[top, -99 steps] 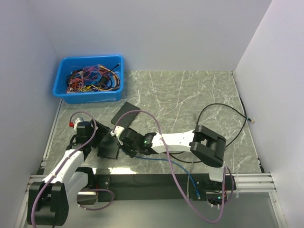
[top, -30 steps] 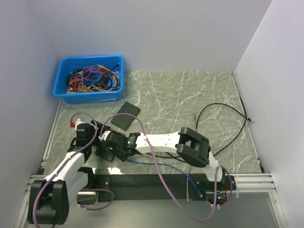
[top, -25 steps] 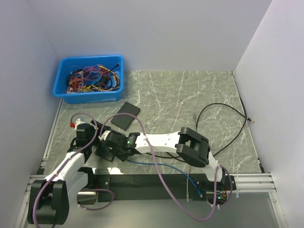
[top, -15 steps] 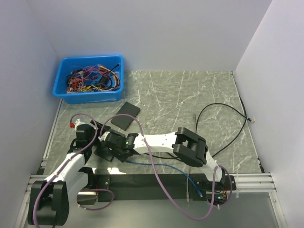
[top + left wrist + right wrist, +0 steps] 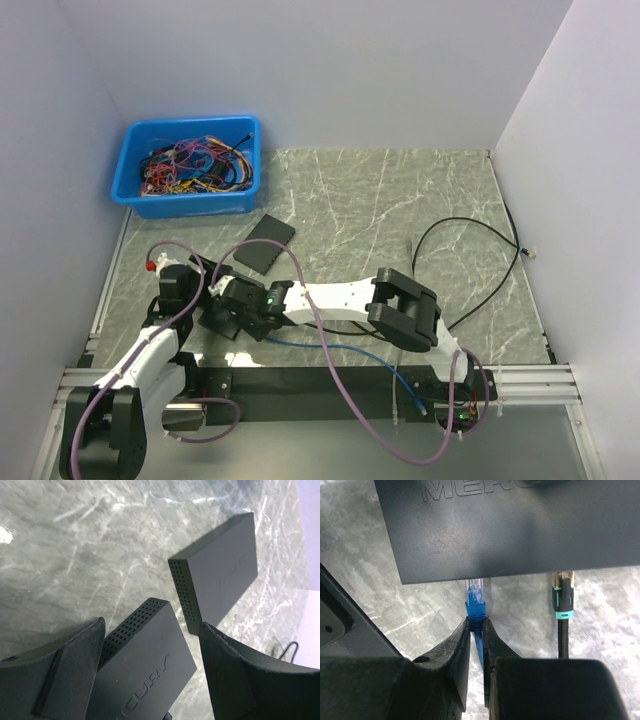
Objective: Insert the plug into the switch port
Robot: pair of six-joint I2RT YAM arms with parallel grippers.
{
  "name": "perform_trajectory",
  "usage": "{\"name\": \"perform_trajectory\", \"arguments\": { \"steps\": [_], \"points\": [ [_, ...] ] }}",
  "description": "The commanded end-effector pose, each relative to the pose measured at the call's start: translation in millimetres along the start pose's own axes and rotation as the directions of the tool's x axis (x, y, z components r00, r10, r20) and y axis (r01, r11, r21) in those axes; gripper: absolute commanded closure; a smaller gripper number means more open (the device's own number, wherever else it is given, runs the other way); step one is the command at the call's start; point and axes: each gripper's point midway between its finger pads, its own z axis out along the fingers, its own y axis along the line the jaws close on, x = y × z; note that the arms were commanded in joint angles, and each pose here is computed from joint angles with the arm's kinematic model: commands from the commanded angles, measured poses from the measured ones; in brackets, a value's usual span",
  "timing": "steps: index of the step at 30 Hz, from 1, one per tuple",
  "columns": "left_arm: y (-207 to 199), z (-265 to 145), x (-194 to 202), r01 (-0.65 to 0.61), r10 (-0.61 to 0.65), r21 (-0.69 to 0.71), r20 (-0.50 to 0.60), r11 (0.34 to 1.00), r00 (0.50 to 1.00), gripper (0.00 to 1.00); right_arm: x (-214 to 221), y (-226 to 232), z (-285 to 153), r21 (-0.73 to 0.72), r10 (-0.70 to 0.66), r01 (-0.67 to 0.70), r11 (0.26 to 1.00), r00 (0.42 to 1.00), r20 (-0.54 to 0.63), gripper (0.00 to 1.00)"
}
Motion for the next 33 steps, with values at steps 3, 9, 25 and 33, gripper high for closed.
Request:
{"name": "perform_trajectory", "arguments": {
  "steps": [3, 9, 25, 33],
  "points": [
    [1, -14, 44, 0.092, -0.084, 0.034, -0.193, 0.995, 0.978, 0.19, -87, 1, -46, -0.016, 0.077, -0.076, 0.997, 0.936, 0.344, 1.00],
    [-4, -23, 46, 0.134, -0.119, 0.060, -0.201, 0.989, 0.972, 0.19, -88, -7, -55, -0.013, 0.097, -0.099, 0.995, 0.921, 0.378, 1.00],
    [18, -24, 57, 0.131, -0.125, 0.017, -0.201, 0.991, 0.972, 0.19, -74, -6, -34, -0.025, 0.100, -0.098, 0.995, 0.928, 0.358, 1.00],
    [36, -23, 64, 0.097, -0.108, -0.062, -0.219, 0.993, 0.970, 0.19, -66, -11, -22, -0.006, 0.104, -0.108, 0.994, 0.932, 0.347, 1.00]
  ]
}}
